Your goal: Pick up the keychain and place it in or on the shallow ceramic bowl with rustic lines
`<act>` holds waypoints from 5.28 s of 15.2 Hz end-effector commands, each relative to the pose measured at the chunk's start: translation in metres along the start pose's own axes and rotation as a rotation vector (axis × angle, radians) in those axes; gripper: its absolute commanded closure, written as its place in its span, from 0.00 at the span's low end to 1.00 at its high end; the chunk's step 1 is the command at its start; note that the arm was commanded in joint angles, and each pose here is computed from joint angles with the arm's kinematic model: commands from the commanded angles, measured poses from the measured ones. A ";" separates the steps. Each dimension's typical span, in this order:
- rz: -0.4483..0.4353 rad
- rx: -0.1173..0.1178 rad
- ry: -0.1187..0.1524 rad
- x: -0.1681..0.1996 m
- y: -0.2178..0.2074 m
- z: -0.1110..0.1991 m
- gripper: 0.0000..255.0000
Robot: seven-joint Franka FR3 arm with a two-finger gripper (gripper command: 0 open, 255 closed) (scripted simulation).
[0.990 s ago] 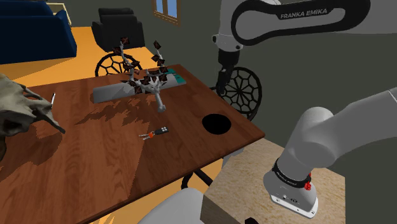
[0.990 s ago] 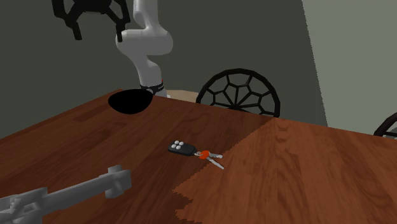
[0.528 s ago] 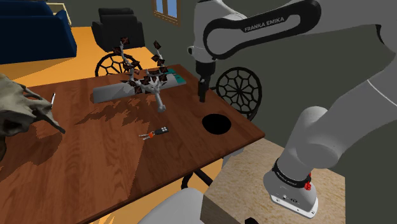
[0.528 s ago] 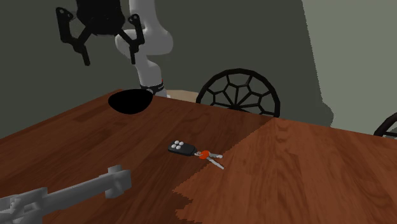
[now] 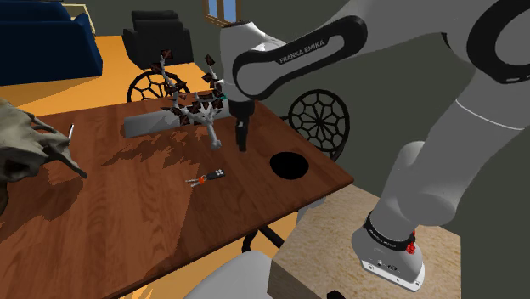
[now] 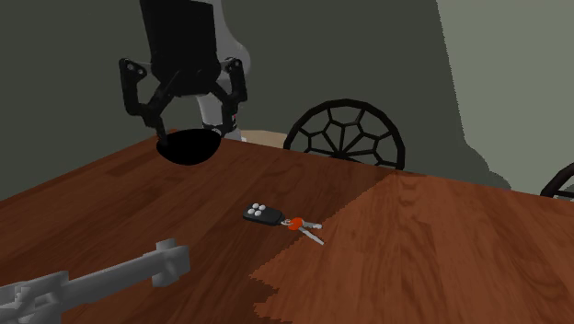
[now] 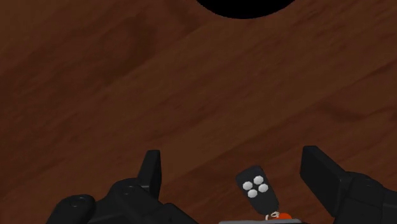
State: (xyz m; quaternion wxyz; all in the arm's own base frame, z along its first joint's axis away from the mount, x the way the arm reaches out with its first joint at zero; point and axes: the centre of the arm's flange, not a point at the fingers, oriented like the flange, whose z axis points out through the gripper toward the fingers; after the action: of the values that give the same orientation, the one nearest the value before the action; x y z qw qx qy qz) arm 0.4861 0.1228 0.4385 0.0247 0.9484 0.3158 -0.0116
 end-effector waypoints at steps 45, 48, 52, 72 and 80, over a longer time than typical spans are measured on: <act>-0.298 0.017 0.002 0.119 -0.057 0.054 1.00; -0.298 0.017 0.002 0.118 -0.056 0.038 1.00; -0.298 0.017 0.002 0.117 -0.056 0.017 1.00; -0.298 0.017 0.002 -0.041 -0.030 -0.018 1.00; -0.298 0.017 0.002 -0.145 -0.014 -0.015 1.00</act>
State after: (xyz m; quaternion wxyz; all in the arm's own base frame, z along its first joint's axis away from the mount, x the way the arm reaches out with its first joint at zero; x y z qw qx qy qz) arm 0.3717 0.0575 0.4608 0.0145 0.8914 0.4526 -0.0171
